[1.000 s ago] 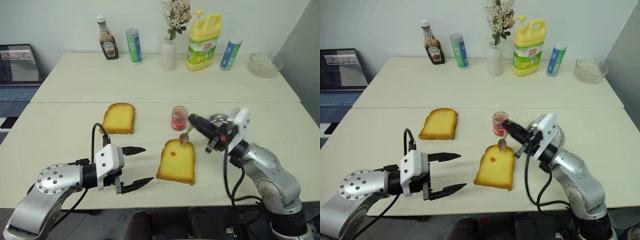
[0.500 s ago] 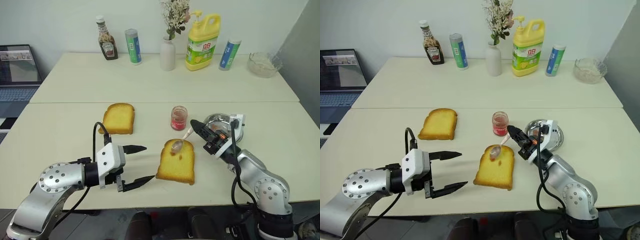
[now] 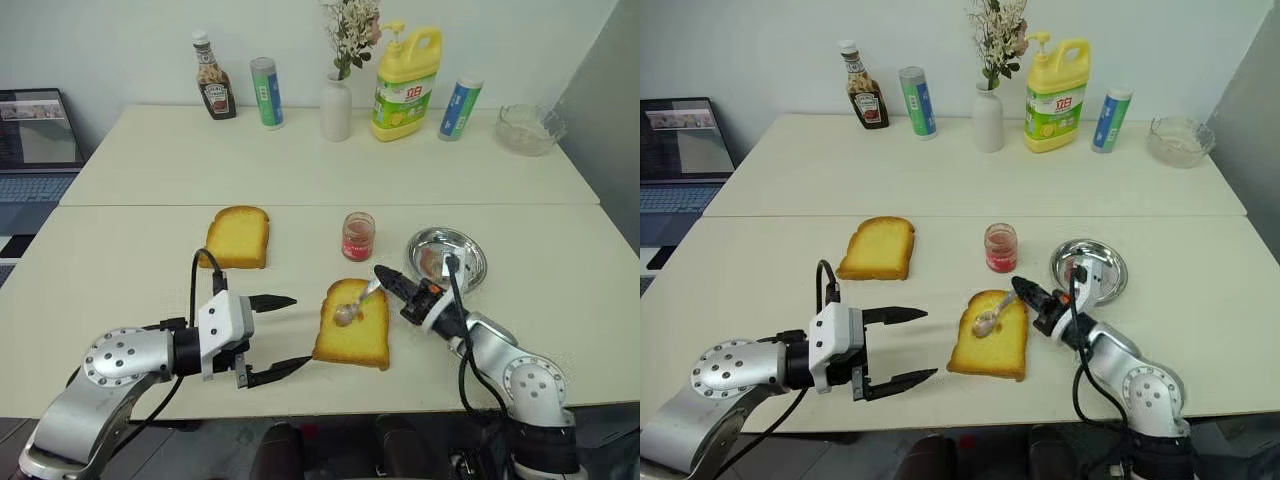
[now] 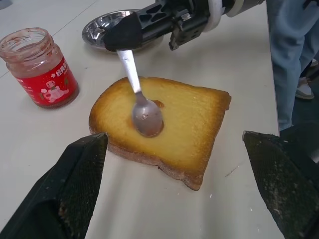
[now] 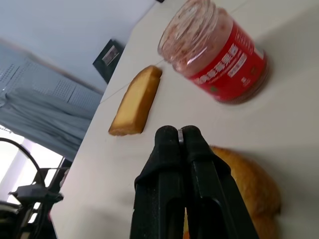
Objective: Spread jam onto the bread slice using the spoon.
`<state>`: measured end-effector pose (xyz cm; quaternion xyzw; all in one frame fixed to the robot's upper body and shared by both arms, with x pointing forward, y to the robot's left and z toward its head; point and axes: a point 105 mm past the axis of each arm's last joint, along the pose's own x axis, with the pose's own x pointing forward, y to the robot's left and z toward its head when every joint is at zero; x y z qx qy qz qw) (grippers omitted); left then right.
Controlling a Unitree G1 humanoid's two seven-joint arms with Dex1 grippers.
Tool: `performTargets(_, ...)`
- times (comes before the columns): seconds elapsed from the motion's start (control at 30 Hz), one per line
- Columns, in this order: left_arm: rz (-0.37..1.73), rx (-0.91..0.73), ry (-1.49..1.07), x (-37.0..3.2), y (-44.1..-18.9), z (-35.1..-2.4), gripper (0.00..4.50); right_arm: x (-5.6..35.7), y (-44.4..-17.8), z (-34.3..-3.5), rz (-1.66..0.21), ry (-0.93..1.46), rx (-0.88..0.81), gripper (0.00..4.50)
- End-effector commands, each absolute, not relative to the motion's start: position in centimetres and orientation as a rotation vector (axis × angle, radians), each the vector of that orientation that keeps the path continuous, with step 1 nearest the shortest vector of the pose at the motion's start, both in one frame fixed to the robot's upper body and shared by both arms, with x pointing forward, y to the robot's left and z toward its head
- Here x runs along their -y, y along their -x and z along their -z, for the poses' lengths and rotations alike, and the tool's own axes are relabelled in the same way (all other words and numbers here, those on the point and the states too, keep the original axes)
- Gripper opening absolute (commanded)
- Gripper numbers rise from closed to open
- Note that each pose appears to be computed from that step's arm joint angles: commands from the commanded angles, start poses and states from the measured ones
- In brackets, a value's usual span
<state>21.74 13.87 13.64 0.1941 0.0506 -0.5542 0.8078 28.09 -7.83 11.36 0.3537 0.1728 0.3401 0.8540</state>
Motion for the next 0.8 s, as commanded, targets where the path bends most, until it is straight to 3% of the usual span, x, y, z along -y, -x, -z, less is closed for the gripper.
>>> performTargets(0.03,1.183,-0.082,-0.440,-13.9,-21.8,-14.1,4.50,7.8,-27.0,-11.7,-0.767,-0.743,-0.396,0.02)
performTargets(0.47,1.189,-0.079,-0.444,-13.8,-21.9,-14.2,4.50,10.9,-31.9,-11.8,-0.471,-0.834,-0.304,0.02)
performTargets(0.63,1.190,-0.081,-0.441,-13.7,-21.7,-14.2,4.50,9.5,-28.2,-13.3,-0.752,-0.838,-0.376,0.02)
performTargets(0.8,1.190,-0.079,-0.446,-13.7,-21.8,-14.2,4.50,9.6,-27.3,-11.6,-0.755,-0.775,-0.464,0.02)
